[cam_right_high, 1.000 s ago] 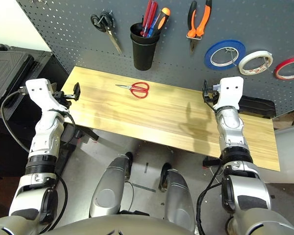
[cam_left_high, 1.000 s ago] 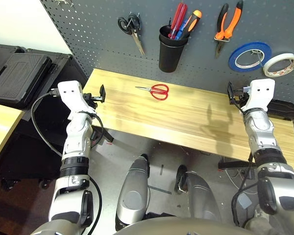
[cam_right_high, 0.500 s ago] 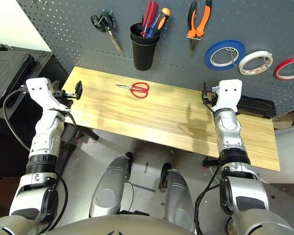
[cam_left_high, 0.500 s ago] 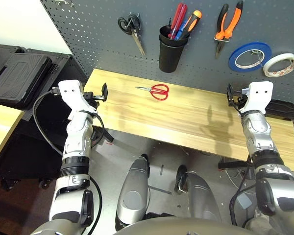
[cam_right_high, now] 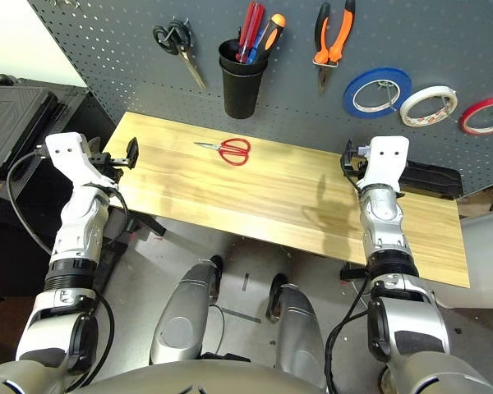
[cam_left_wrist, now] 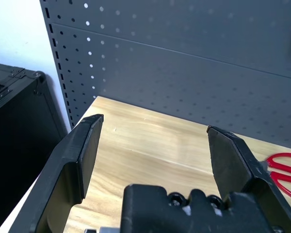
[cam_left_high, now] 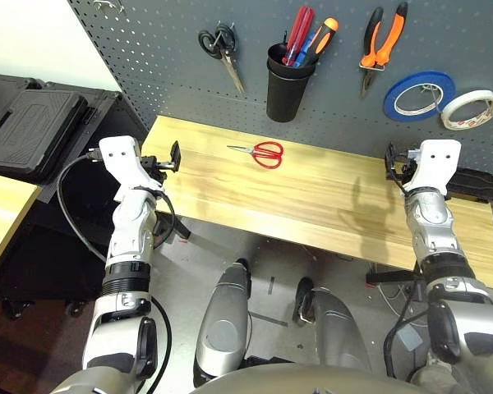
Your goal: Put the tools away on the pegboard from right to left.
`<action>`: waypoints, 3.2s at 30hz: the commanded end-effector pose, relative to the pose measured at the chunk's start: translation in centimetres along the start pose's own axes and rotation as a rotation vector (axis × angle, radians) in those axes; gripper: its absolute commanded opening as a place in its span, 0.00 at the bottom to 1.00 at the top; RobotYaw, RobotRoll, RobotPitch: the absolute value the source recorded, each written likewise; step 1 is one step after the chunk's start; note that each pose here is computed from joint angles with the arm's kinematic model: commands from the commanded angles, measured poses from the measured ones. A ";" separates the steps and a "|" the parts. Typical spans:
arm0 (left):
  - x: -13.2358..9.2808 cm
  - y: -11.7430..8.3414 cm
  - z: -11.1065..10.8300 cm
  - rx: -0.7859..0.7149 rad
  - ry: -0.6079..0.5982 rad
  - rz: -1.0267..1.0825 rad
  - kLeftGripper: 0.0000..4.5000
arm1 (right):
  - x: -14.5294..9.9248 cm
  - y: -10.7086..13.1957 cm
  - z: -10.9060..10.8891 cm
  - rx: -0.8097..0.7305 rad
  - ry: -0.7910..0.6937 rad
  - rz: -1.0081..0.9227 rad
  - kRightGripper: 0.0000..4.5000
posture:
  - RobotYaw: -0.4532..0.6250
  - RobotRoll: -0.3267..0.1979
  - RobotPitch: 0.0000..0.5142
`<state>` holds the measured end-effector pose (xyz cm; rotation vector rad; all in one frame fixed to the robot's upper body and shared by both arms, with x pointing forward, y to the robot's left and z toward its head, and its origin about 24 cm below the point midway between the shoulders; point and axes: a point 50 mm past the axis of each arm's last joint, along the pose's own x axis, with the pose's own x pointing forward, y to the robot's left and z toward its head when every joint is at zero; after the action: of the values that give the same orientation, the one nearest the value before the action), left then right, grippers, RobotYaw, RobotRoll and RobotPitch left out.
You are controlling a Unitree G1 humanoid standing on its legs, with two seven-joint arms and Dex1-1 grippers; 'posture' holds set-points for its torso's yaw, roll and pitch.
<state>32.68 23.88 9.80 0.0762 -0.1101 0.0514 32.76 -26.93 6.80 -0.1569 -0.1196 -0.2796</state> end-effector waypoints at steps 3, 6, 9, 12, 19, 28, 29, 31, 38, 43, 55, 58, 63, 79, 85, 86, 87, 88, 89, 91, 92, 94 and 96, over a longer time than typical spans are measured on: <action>-0.3 0.2 -1.0 -0.001 0.033 -0.003 0.99 | -0.6 -1.1 -1.0 0.005 0.034 -0.066 1.00 | 0.71 0.62 0.40; -0.3 0.2 -1.1 -0.006 0.031 0.000 0.99 | -0.7 -1.4 -1.1 0.008 0.040 -0.089 1.00 | 0.71 0.62 0.40; -0.2 0.2 -1.1 -0.008 0.025 -0.001 0.99 | -0.7 -1.8 -1.2 0.003 0.045 -0.117 1.00 | 0.71 0.62 0.39; -0.2 0.3 -1.1 -0.008 0.022 -0.005 0.99 | -0.6 -2.2 -1.2 -0.004 0.045 -0.142 1.00 | 0.70 0.62 0.39; 0.0 0.2 -1.0 -0.004 0.016 -0.023 0.99 | -0.7 -3.0 -1.2 -0.016 0.036 -0.199 1.00 | 0.69 0.62 0.38; 0.4 0.1 -0.8 0.000 0.010 -0.034 0.99 | -1.0 -3.0 -1.2 -0.035 -0.004 -0.165 1.00 | 0.68 0.62 0.36; 0.4 0.2 -0.8 0.000 0.009 -0.034 0.99 | -1.0 -3.0 -1.2 -0.036 -0.008 -0.163 1.00 | 0.68 0.62 0.36; 0.5 0.2 -0.7 0.000 0.007 -0.034 0.99 | -1.0 -3.0 -1.1 -0.033 -0.010 -0.165 1.00 | 0.68 0.62 0.34; 0.3 0.3 -1.1 0.005 0.015 -0.038 0.99 | -1.1 -2.6 -1.5 -0.031 0.010 -0.127 1.00 | 0.68 0.62 0.34; -0.2 0.0 -2.0 0.021 0.053 -0.051 0.99 | -1.2 -1.8 -1.8 -0.052 0.038 -0.007 1.00 | 0.68 0.62 0.35; -0.9 -0.1 -3.7 0.051 0.156 -0.030 0.99 | -0.4 0.3 -2.1 -0.104 0.168 0.204 1.00 | 0.70 0.62 0.39; -1.0 -0.1 -3.7 0.049 0.158 -0.031 0.99 | -0.2 0.6 -2.0 -0.116 0.175 0.230 1.00 | 0.70 0.62 0.40; -1.3 -0.3 -3.9 0.052 0.160 -0.031 0.99 | -0.1 0.9 -1.8 -0.142 0.179 0.269 1.00 | 0.70 0.62 0.42; -2.0 -1.2 -4.7 0.057 0.187 -0.052 0.99 | -0.3 1.8 -1.5 -0.154 0.151 0.335 1.00 | 0.70 0.62 0.44; -2.0 -1.2 -4.9 0.074 0.204 -0.063 0.99 | -0.4 2.0 -1.5 -0.167 0.145 0.371 1.00 | 0.71 0.62 0.44; -2.1 -1.2 -5.0 0.074 0.207 -0.062 0.99 | -0.4 2.1 -1.5 -0.170 0.144 0.380 1.00 | 0.71 0.62 0.44; -2.2 -1.2 -5.0 0.075 0.209 -0.061 0.99 | -0.5 2.2 -1.5 -0.171 0.144 0.389 1.00 | 0.71 0.62 0.44; -2.2 -1.2 -5.1 0.074 0.212 -0.060 0.99 | -0.5 2.3 -1.6 -0.173 0.145 0.400 1.00 | 0.71 0.62 0.44; -2.2 -1.2 -5.1 0.075 0.214 -0.059 0.99 | -0.6 2.4 -1.6 -0.175 0.145 0.414 1.00 | 0.71 0.62 0.44; -2.3 -1.2 -5.2 0.069 0.223 -0.056 0.99 | -0.8 2.6 -1.7 -0.182 0.143 0.439 1.00 | 0.71 0.62 0.44; -2.4 -1.2 -5.3 0.064 0.233 -0.057 0.99 | -0.9 2.7 -1.7 -0.187 0.139 0.458 1.00 | 0.71 0.62 0.44; -2.5 -1.3 -5.6 0.062 0.255 -0.062 0.99 | -1.1 3.0 -1.6 -0.193 0.129 0.497 1.00 | 0.71 0.62 0.44; -2.4 -1.6 -6.1 0.064 0.293 -0.074 0.99 | -1.6 3.6 -1.8 -0.177 0.144 0.569 1.00 | 0.71 0.62 0.45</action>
<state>31.35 23.07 4.47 0.1301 0.1268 0.0063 33.09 -23.68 5.16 -0.3423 0.0617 0.2106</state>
